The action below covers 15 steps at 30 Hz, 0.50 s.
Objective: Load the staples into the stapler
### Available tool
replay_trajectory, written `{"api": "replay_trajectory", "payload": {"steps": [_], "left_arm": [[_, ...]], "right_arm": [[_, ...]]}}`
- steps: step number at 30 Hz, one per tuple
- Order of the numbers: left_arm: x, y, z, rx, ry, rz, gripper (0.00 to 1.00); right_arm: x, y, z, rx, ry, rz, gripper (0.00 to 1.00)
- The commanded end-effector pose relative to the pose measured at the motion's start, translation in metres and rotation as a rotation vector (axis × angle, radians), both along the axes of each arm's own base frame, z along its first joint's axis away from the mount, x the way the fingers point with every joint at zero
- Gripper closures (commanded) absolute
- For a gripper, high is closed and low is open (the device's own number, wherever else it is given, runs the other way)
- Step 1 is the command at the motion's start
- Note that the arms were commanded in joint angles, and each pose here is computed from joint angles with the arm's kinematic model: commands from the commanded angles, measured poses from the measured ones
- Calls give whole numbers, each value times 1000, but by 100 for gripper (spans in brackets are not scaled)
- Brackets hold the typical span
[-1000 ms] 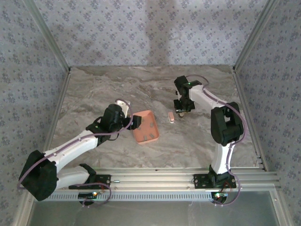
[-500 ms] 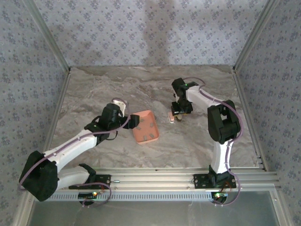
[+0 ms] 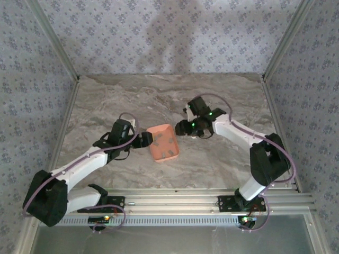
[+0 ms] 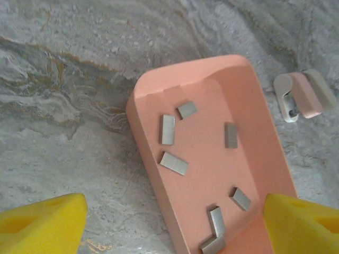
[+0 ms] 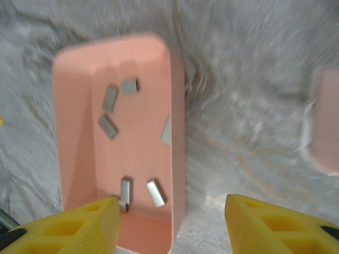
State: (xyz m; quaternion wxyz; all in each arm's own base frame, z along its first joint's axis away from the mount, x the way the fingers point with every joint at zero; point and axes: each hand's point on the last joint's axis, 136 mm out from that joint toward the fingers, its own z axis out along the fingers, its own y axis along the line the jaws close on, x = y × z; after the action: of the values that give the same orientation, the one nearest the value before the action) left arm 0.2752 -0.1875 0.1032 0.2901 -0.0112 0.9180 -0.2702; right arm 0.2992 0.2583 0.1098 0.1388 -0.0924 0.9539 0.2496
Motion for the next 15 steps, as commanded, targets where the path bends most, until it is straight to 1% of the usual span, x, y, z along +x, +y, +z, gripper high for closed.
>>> {"api": "replay_trajectory", "payload": {"steps": [1,7,15], "left_arm": [[10,-9,-4,-35,-4,-7,14],[23,-25,-21,-37,21,-49,15],[42,-58,-25,-51,28,-129,16]], "right_arm": [[-9,17,-19,41,67,-24,44],[-26,26,-35,59,98,-28,44],[-37,-5,-32,-15,69,-84,43]]}}
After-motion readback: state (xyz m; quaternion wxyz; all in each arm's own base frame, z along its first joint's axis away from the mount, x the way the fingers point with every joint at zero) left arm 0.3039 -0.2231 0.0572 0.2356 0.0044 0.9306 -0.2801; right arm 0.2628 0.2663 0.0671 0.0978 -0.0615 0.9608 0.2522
